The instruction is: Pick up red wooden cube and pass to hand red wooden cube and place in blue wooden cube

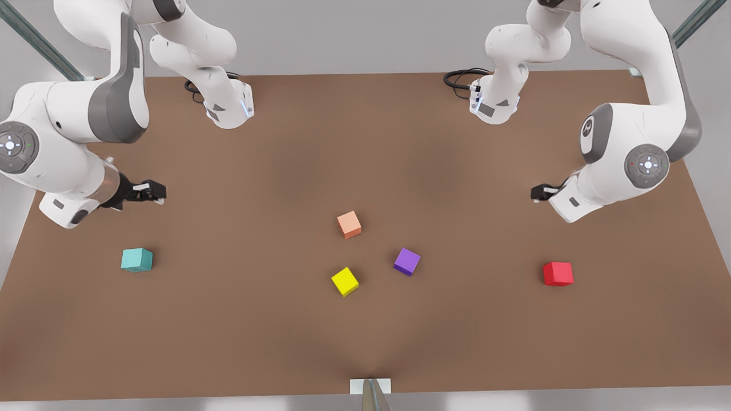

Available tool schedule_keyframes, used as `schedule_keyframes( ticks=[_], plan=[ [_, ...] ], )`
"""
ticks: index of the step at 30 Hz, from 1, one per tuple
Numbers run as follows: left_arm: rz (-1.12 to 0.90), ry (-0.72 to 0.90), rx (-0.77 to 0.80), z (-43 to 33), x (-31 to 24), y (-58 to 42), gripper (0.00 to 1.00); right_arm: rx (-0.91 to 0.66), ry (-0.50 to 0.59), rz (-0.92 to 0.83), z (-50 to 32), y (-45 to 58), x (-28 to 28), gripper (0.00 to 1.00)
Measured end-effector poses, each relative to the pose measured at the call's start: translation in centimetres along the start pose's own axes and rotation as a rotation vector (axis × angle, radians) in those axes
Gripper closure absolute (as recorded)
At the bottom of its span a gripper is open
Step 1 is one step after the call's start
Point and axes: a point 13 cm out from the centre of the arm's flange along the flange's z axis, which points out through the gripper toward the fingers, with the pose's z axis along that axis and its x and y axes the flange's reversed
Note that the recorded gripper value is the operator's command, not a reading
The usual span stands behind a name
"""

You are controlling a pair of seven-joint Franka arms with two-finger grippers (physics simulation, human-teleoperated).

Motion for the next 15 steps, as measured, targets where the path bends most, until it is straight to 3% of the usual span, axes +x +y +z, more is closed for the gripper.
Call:
schedule_keyframes(
  ticks=[2, 7, 15],
  plan=[
    [-0.006, -0.019, 0.0, -0.1, -0.6, 0.1, 0.0, 0.002, -0.014, -0.004, -0.1, -0.2, -0.3, 0.0],
    [-0.1, 0.004, 0.014, 8.4, -12.1, 8.8, 0.0, 0.002, -0.035, -0.018, -0.3, -0.2, -0.8, 0.0],
    [-0.065, 0.029, 0.022, 20.7, -13.9, 13.7, 0.0, 0.001, -0.046, -0.033, -0.3, -0.2, -1.1, 0.0]
  ],
)
